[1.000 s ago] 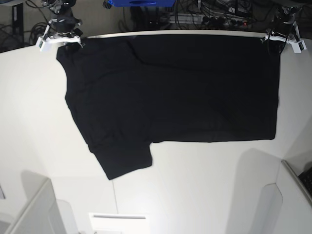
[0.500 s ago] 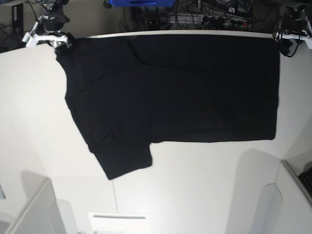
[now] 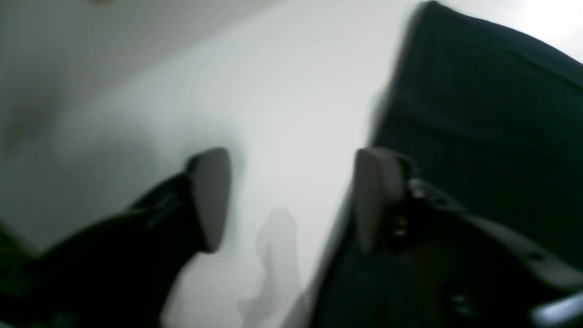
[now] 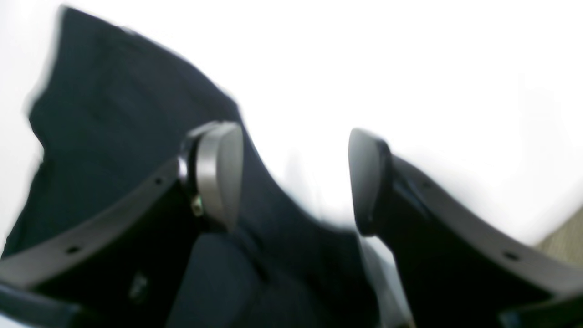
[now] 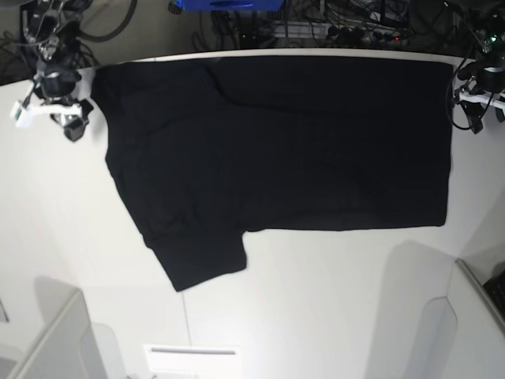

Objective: Fold the T-shirt properly
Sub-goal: 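Move both grippers along the shirt's sides toward the hem corners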

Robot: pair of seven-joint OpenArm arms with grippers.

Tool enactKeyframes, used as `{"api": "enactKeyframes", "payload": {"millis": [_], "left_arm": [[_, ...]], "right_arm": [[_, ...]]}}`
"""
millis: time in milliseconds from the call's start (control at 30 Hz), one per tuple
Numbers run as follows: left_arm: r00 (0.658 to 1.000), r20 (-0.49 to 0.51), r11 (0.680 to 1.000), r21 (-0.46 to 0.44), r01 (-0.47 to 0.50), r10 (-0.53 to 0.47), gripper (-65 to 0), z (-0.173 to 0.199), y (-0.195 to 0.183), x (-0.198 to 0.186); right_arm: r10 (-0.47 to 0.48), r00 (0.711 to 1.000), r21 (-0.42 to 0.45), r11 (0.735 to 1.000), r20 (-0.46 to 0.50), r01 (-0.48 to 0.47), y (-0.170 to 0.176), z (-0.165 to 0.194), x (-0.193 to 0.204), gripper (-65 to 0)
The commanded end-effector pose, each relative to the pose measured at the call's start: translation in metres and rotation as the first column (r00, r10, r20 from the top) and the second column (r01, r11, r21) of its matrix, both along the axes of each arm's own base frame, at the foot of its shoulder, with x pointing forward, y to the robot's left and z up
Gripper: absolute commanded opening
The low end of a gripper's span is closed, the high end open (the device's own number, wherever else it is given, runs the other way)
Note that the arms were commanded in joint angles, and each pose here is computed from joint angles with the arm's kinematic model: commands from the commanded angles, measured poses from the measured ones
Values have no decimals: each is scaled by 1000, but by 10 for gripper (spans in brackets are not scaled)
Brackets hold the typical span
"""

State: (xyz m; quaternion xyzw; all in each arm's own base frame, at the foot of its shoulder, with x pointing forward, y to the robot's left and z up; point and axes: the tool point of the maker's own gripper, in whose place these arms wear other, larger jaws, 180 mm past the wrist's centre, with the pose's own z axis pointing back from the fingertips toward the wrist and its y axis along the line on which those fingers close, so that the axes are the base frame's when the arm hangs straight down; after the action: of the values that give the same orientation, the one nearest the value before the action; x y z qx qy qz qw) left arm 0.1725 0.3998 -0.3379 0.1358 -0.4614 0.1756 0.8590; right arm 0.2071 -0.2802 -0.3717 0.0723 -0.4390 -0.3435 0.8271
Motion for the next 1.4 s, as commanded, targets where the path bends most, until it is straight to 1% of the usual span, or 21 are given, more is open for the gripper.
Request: {"api": "enactKeyframes", "payload": {"millis": [0,33,100,200,233,333,367,433,500,567,733,767,933,1033,1167,1267,1367], "left_arm": [[999,23,999,39,30,-31,-327,11,0,11],[999,21,998,48,43,-44,-377,10,-4,18],[997,25,996,57,71,-72,-482,11,-11,32],[994,47,993,59,101,-104,-617,14,-21,50],[992,51,992,60,109,-112,-650,14,-24,54],[987,73,988,57,141,-145,-650,18,-34,69],[985,79,987,59,152,-156,-650,20,-36,74],[978,84,980,73,186,-192,-650,25,-41,85],[970,71,970,90,228,-234,-650,27,-45,92],[958,55,956,105,274,-281,-650,28,-52,99],[929,30,924,128,361,-368,-650,30,-68,115],[928,27,922,125,365,-371,-650,28,-69,117],[943,14,941,81,330,-332,-650,11,-56,123],[948,8,946,59,318,-319,-650,3,-53,126],[950,1,949,47,312,-312,-650,-2,-52,126],[951,-2,950,45,310,-310,-650,-3,-51,125],[951,-2,950,46,309,-309,-650,-3,-50,125]], "right_arm": [[40,998,-14,999,47,-39,2,14,16,-308],[76,995,-17,997,59,-75,6,20,27,-308],[117,990,-15,993,82,-116,13,27,45,-309],[141,983,-7,990,121,-141,21,34,67,-309],[149,980,-3,989,134,-150,24,37,75,-309],[170,972,17,984,159,-175,34,38,99,-309],[183,970,9,982,160,-187,34,39,106,-309],[237,961,-13,971,142,-238,41,36,122,-309],[289,949,-45,957,127,-285,50,36,138,-309],[321,940,-66,947,115,-315,56,35,154,-309],[343,935,-49,939,94,-340,65,27,194,-309],[345,935,-41,939,87,-343,66,25,200,-309],[363,930,-15,932,62,-363,76,20,231,-309],[364,931,2,931,40,-364,77,16,248,-308],[372,928,24,928,-12,-372,81,6,266,-308],[385,923,-7,923,-18,-385,86,7,281,-306],[402,915,-61,913,-45,-404,92,1,295,-306]]}}
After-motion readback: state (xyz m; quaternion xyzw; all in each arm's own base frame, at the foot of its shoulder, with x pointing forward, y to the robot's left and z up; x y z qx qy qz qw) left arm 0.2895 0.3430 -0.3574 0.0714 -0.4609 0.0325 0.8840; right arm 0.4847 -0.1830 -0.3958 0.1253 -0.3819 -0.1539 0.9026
